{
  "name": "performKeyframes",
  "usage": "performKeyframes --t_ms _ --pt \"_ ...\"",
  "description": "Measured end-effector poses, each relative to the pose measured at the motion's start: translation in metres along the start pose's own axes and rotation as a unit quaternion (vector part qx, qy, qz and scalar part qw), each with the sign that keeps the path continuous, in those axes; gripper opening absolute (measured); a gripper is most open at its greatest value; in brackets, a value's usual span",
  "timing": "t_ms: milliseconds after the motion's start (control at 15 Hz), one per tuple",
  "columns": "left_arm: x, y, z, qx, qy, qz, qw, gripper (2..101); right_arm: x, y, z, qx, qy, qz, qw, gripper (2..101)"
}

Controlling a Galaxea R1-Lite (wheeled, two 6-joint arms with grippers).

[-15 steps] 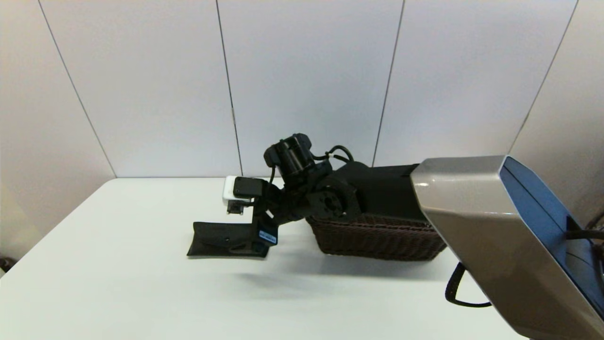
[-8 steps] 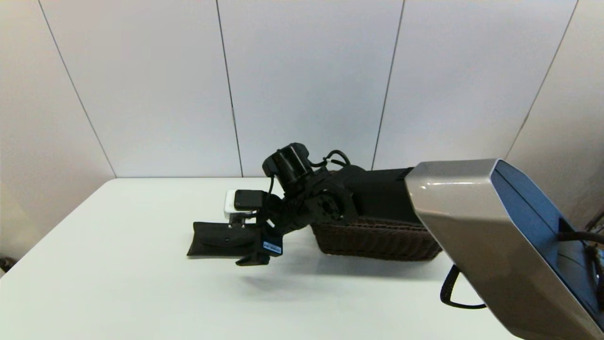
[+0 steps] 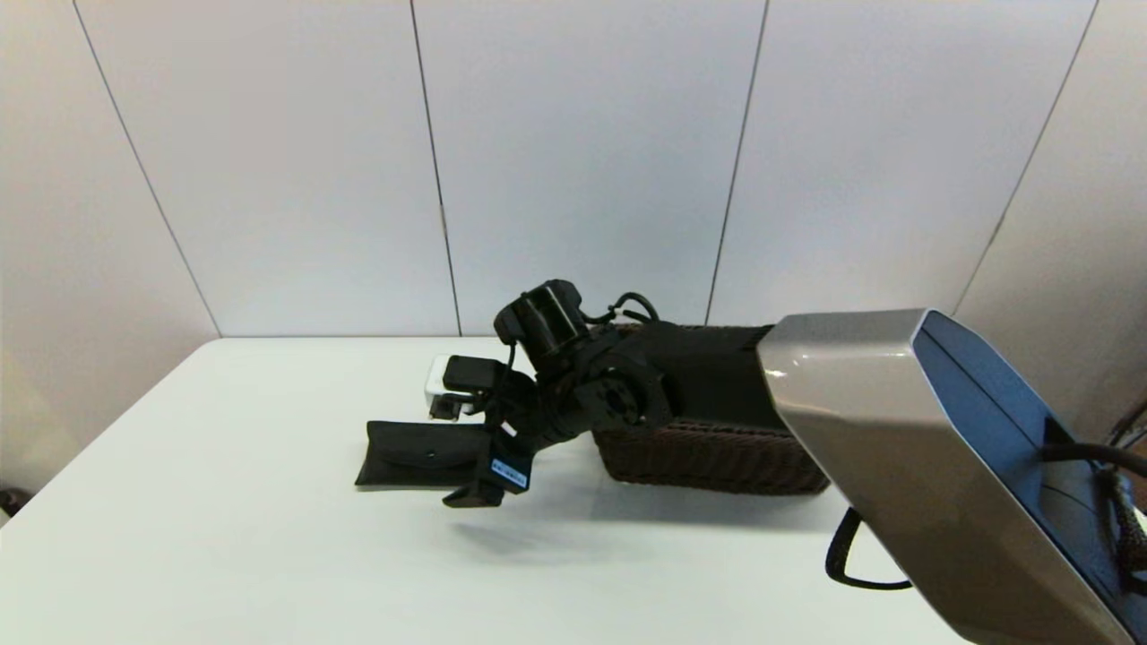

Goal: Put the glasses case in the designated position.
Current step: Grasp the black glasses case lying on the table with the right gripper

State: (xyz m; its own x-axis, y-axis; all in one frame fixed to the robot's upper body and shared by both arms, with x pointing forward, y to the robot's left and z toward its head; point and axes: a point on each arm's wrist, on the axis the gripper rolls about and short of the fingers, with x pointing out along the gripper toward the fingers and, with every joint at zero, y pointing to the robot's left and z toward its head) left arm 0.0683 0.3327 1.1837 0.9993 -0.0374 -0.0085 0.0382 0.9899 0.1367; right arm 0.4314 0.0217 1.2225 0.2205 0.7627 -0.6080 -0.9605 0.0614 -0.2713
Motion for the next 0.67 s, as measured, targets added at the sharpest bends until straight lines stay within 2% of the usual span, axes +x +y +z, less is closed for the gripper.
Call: performKeyframes --t_ms 267,667 --pt "0.000 0.000 0.000 0.001 0.000 0.000 1.000 97.8 0.007 -0.002 -0.007 0.024 0.004 0.000 0.9997 98.0" --pt "0.000 0.000 0.000 0.000 0.000 0.000 1.000 97.8 0.013 -0.011 -0.018 0.038 -0.002 -0.015 0.9992 98.0"
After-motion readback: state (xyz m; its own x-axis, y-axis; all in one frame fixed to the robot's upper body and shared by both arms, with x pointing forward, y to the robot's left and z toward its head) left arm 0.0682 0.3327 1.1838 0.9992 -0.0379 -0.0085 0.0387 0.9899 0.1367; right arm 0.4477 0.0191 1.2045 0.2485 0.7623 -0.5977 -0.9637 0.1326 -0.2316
